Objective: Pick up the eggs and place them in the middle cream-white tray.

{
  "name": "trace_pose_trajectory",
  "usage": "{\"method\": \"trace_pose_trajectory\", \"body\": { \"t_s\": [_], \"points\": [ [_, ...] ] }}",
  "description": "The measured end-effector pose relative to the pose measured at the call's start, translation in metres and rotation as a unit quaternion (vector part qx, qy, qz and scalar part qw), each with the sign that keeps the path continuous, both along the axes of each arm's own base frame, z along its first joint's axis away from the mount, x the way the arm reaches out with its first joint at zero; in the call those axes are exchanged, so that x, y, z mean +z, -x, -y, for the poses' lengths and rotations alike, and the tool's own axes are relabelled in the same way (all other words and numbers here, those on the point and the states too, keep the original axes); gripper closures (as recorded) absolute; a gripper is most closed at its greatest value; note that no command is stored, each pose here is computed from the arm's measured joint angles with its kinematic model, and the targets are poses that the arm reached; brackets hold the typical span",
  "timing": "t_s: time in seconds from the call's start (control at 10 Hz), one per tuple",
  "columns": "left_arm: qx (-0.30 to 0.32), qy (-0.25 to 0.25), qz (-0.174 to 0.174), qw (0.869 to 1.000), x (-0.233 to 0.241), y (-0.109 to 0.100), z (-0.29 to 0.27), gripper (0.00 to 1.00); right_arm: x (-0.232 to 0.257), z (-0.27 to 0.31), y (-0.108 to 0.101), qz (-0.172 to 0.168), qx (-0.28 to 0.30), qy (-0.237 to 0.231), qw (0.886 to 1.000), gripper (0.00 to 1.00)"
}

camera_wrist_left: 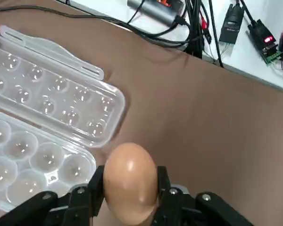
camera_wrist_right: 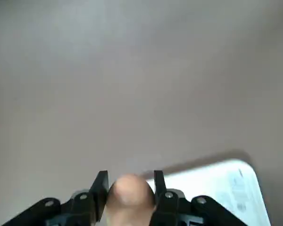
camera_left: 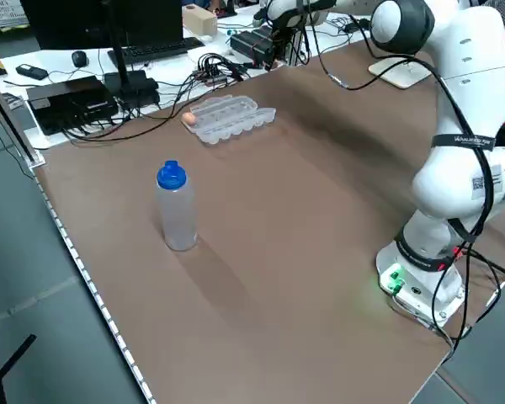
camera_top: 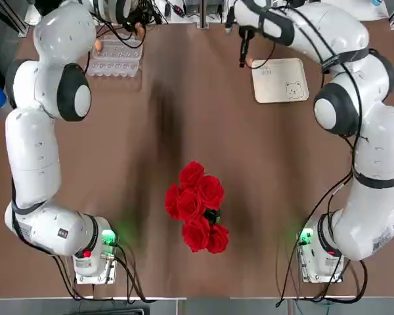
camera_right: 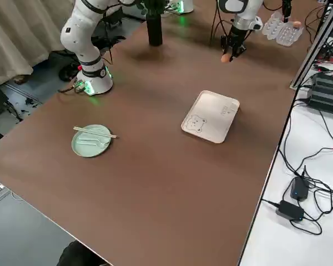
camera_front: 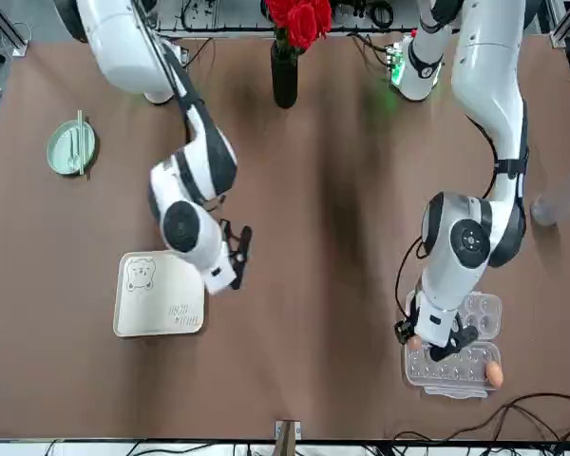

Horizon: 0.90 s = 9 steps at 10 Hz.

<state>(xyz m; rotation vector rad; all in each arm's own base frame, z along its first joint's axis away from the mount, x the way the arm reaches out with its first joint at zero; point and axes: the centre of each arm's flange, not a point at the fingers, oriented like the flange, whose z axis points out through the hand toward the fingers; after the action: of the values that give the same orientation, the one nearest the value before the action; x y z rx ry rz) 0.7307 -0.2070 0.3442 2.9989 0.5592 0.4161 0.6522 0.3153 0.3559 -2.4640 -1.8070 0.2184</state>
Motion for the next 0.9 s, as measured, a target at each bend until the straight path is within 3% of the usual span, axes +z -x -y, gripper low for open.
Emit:
{"method": "trace_pose_trajectory", "body": {
  "t_s": [0.4, 0.7, 0.9],
  "points": [
    [0.027, 0.017, -0.015, 0.999, -0.016, 0.027, 0.072, 0.53, 0.009, 0.091, -0.025, 0.010, -0.054, 0.038, 0.998, 0.56],
    [0.050, 0.051, 0.000, 0.997, -0.030, 0.060, 0.156, 0.53, 0.040, 0.148, -0.024, 0.018, -0.091, 0.038, 0.995, 0.56],
    [0.051, 0.081, 0.015, 0.995, -0.050, 0.092, 0.222, 0.53, 0.045, 0.182, -0.020, 0.015, -0.115, 0.039, 0.993, 0.56]
  ]
}}
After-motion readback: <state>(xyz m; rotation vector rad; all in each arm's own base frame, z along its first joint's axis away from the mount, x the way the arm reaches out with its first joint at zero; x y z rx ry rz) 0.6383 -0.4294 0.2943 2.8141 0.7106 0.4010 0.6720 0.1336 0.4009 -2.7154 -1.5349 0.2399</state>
